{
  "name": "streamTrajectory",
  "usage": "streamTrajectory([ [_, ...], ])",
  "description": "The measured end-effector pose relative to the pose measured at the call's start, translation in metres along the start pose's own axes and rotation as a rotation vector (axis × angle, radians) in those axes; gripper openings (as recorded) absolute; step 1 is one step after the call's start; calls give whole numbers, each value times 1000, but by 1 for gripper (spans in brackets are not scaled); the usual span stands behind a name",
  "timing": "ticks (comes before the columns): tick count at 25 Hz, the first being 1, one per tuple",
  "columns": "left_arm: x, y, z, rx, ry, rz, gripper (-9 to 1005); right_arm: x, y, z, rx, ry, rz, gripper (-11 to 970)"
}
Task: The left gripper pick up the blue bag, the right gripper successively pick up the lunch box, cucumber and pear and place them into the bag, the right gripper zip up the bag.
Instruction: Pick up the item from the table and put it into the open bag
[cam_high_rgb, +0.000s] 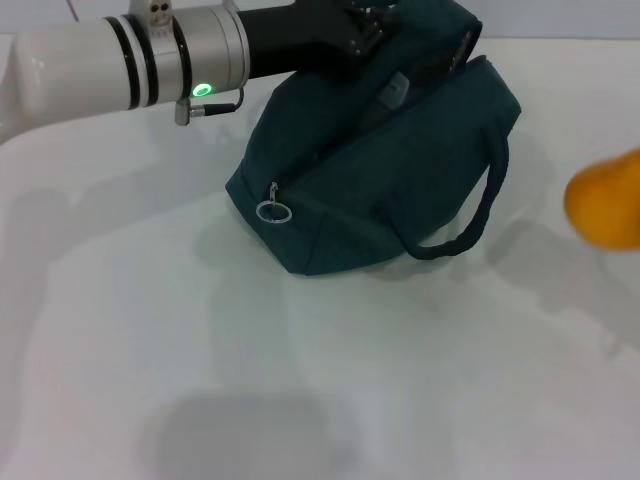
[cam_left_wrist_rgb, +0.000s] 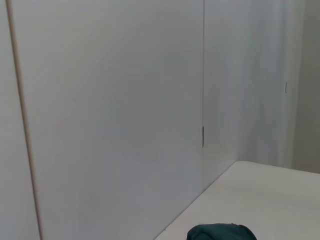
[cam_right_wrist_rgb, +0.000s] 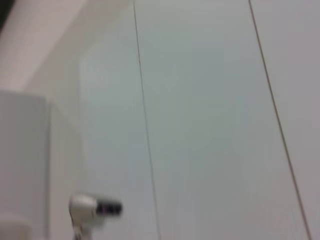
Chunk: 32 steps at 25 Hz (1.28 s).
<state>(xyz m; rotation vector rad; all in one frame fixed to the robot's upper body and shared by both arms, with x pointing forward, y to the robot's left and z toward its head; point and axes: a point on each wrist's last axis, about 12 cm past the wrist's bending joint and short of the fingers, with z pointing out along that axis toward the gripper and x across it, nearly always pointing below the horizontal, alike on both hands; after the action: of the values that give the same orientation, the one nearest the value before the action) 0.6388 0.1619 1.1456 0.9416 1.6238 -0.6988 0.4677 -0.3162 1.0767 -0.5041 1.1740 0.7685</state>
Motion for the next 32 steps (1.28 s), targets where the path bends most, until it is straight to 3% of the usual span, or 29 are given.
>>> streamTrajectory([
  [7,-5,0,2,5,-6,20,48,-44,-30,54,-195,-69,72,49],
  [13,-17,-3,4,23,-21,42,48,-59,-43,110,-317,-53,118,58],
  [21,-25,-9,8,51,-20,41,48,-48,-38,158,-346,33,98,70],
  [32,-28,-12,12,59,-18,57,47,-13,-26,173,-322,192,38,87],
])
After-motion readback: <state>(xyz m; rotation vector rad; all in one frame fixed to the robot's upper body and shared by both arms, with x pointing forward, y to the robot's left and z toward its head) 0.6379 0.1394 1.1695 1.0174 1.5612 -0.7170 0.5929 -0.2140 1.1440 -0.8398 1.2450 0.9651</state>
